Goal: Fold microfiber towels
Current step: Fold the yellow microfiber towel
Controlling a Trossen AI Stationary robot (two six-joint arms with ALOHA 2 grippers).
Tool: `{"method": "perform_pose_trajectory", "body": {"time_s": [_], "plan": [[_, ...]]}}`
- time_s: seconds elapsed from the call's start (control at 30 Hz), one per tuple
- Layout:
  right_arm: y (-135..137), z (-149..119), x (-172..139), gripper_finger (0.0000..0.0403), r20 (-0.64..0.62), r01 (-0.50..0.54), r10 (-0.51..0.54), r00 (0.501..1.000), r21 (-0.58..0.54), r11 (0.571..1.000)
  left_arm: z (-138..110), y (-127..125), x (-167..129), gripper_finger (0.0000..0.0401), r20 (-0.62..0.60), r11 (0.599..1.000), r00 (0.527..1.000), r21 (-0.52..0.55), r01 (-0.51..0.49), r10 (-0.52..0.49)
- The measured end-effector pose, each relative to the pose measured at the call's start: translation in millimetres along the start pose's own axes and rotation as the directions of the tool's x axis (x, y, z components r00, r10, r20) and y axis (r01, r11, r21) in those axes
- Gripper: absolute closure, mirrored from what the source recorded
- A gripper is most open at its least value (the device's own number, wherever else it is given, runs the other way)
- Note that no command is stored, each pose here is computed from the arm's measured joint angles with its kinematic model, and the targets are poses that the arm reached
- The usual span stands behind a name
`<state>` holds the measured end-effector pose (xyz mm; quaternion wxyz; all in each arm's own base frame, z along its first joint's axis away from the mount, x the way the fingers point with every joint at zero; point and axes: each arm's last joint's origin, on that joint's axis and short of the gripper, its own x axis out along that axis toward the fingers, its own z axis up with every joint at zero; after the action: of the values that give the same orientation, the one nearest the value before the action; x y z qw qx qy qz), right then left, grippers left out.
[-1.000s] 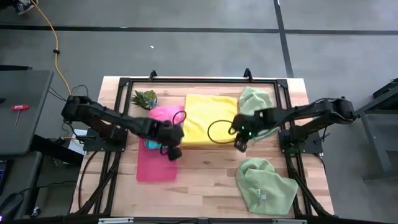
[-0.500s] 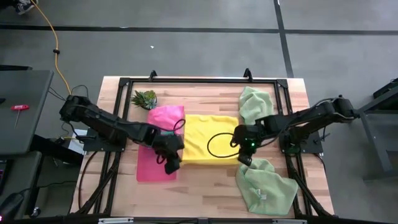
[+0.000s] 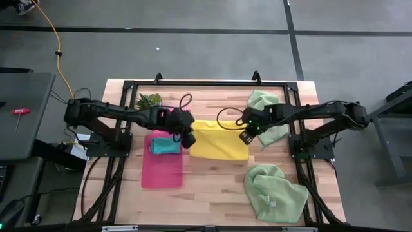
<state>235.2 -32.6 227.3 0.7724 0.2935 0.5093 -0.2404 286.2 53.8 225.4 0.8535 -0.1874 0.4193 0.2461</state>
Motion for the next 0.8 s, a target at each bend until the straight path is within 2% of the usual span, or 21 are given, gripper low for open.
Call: {"method": "perform_pose_trajectory", "body": {"time_s": [0.17,0.3,0.47,0.6,0.8], "plan": [[-13,7,0,0.0403,0.042,0.086,-0.088,0.995,0.05,0.995,3,10,7,0.0401,-0.012,0.998,0.999,-0.021,-0.052,0.051],[-17,12,0,0.0403,0.059,0.095,-0.099,0.993,0.07,0.993,1,11,16,0.0401,-0.007,0.99,0.99,0.03,-0.139,0.139],[-19,14,4,0.0403,0.063,0.11,-0.115,0.991,0.08,0.991,-5,8,32,0.0401,-0.046,0.983,0.984,0.067,-0.171,0.174],[-19,16,9,0.0403,0.065,0.132,-0.137,0.988,0.08,0.988,-9,5,44,0.0401,-0.035,0.963,0.968,0.114,-0.244,0.249],[-18,20,24,0.0403,0.051,0.168,-0.172,0.984,0.086,0.982,-6,11,48,0.0401,-0.013,0.95,0.955,0.113,-0.292,0.296]]}}
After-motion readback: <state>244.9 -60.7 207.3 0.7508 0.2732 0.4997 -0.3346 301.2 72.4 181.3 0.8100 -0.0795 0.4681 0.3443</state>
